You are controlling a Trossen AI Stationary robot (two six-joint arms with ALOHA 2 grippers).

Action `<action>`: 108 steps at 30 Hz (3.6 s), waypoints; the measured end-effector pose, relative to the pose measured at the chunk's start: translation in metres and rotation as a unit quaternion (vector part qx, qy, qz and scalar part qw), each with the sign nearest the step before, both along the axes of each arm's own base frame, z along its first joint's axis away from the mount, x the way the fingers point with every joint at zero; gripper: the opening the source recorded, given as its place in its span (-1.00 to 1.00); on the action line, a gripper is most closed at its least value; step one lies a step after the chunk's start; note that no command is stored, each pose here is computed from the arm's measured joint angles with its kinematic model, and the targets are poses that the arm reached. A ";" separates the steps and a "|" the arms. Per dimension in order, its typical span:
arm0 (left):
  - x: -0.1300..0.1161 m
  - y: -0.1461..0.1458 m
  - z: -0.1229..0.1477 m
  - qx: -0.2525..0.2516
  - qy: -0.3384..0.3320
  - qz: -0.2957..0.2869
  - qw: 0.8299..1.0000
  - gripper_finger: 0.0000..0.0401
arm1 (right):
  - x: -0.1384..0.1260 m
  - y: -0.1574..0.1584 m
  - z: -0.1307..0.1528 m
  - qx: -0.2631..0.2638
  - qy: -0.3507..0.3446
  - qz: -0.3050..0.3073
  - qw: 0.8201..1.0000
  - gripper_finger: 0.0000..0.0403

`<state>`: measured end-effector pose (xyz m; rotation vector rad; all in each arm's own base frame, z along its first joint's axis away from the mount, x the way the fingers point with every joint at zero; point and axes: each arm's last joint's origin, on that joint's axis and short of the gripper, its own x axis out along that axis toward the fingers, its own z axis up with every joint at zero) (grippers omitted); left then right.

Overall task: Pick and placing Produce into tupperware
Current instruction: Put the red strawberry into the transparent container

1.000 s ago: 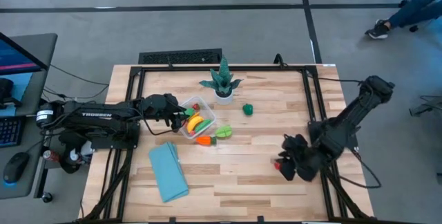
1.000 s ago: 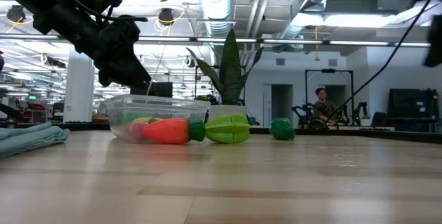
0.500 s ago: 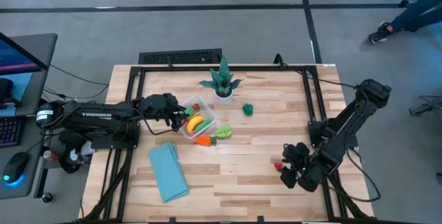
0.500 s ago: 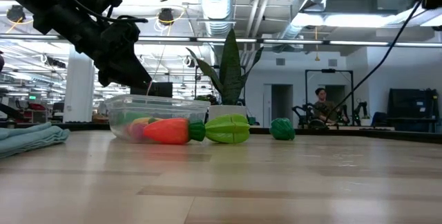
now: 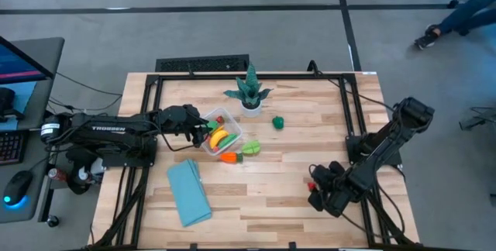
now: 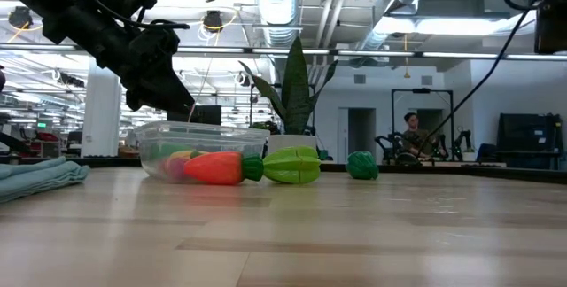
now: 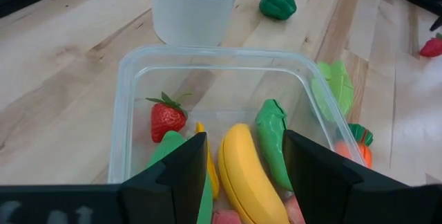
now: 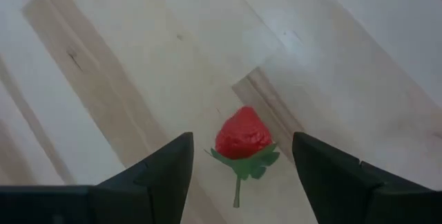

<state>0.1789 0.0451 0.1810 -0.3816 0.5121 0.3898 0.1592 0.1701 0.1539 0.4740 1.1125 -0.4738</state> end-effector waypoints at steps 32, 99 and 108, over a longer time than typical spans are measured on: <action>0.000 0.001 0.000 0.004 0.001 0.014 1.000 -0.11 | 0.000 -0.001 -0.003 -0.035 0.021 0.060 0.997 0.19; 0.000 0.001 0.000 0.006 0.000 0.027 1.000 -0.11 | 0.013 -0.016 -0.015 -0.004 0.062 0.158 0.986 0.19; 0.000 0.001 0.000 0.006 0.001 0.027 1.000 -0.11 | 0.015 -0.018 -0.015 -0.002 0.063 0.151 0.987 0.19</action>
